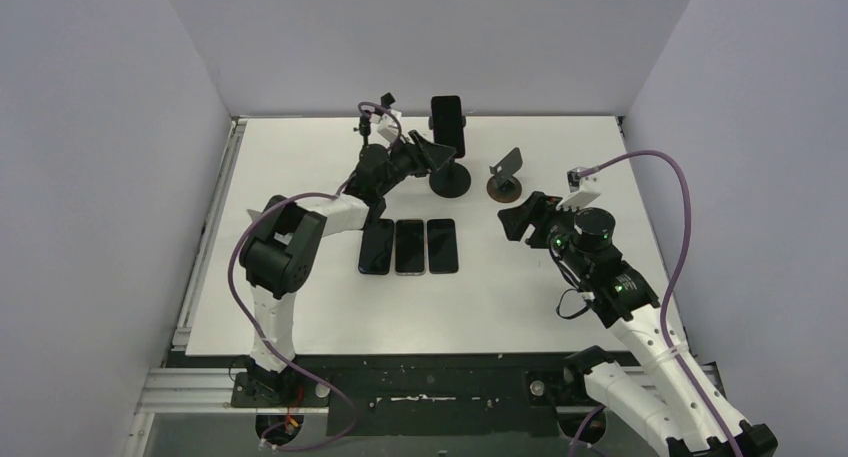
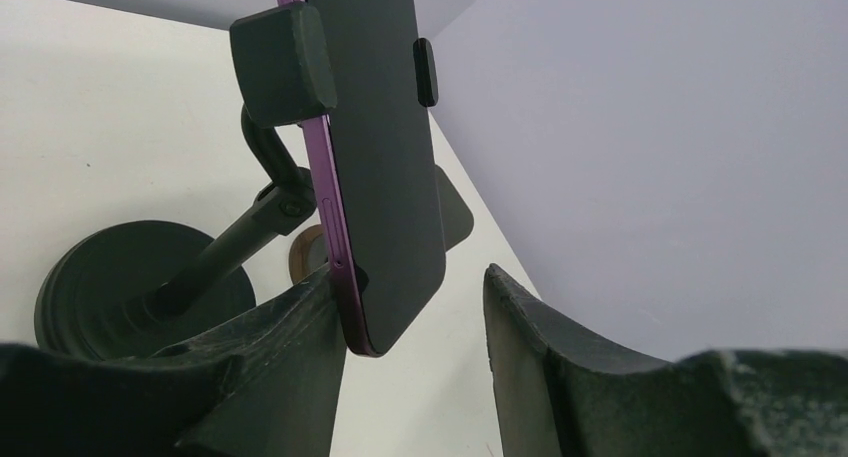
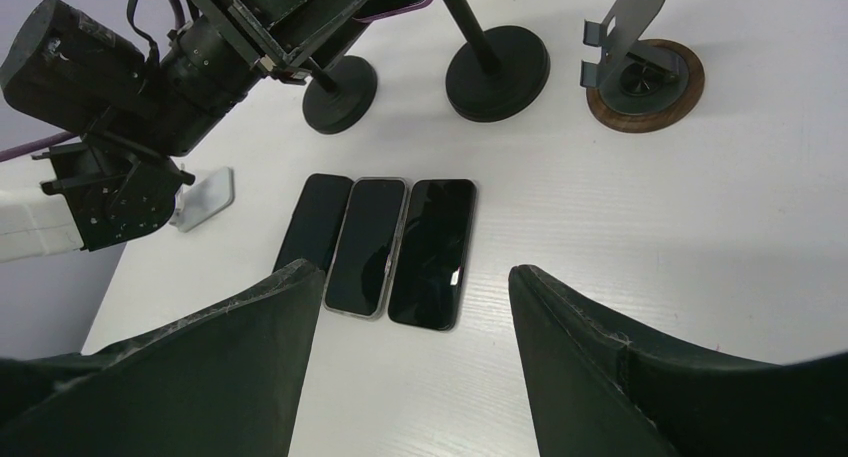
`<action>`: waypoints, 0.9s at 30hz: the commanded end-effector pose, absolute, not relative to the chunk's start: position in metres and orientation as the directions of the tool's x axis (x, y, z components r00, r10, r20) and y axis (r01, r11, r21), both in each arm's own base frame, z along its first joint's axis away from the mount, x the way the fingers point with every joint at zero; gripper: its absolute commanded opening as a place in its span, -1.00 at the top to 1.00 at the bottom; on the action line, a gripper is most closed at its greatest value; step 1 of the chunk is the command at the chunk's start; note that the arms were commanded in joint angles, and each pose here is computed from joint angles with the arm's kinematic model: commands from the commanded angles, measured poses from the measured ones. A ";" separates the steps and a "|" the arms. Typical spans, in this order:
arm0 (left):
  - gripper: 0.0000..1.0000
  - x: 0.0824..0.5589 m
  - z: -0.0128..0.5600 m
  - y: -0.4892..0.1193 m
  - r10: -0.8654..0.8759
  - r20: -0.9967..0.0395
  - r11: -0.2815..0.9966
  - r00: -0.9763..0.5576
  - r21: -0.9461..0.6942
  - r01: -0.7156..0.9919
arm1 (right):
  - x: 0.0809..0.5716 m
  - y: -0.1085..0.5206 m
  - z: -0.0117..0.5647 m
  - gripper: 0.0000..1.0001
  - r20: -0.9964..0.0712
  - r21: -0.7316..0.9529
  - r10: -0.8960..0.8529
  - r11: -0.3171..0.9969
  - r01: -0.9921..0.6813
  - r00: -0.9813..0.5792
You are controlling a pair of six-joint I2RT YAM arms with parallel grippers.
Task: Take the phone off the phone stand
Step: Pick up the phone stand with the phone at the center of the board.
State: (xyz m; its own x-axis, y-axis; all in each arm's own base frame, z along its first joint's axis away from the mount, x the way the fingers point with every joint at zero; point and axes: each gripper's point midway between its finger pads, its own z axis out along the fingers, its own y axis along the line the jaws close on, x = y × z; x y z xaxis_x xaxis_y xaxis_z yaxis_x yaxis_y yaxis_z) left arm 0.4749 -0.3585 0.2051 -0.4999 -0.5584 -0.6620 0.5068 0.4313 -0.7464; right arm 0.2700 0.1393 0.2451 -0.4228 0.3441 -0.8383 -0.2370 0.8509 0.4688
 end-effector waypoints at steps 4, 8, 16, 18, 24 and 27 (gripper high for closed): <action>0.14 0.478 0.239 -0.362 -0.590 -0.664 0.359 -0.459 -0.725 0.588 | 0.274 0.136 0.264 -0.40 -0.859 0.456 0.350 0.854 -0.250 -0.374; 0.22 0.478 0.239 -0.364 -0.591 -0.661 0.350 -0.462 -0.726 0.592 | 0.274 0.135 0.263 -0.39 -0.859 0.455 0.348 0.856 -0.247 -0.376; 0.28 0.480 0.239 -0.365 -0.598 -0.653 0.338 -0.464 -0.731 0.593 | 0.274 0.135 0.262 -0.40 -0.858 0.453 0.345 0.858 -0.244 -0.380; 0.30 0.481 0.240 -0.365 -0.600 -0.652 0.335 -0.464 -0.731 0.594 | 0.274 0.135 0.262 -0.40 -0.859 0.451 0.344 0.859 -0.244 -0.380; 0.35 0.484 0.240 -0.366 -0.602 -0.648 0.327 -0.467 -0.733 0.597 | 0.274 0.134 0.260 -0.40 -0.858 0.449 0.341 0.861 -0.238 -0.385; 0.38 0.486 0.241 -0.365 -0.607 -0.644 0.321 -0.467 -0.735 0.597 | 0.273 0.134 0.259 -0.39 -0.857 0.449 0.341 0.862 -0.235 -0.386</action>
State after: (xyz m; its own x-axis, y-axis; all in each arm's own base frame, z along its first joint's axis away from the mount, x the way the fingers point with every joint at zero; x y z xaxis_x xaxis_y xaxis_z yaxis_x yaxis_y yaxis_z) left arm 0.4803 -0.3631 0.2019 -0.5290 -0.5690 -0.6296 0.5060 0.3841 -0.7723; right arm 0.2699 0.1381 0.2436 -0.4234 0.3356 -0.8415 -0.2350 0.8564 0.4598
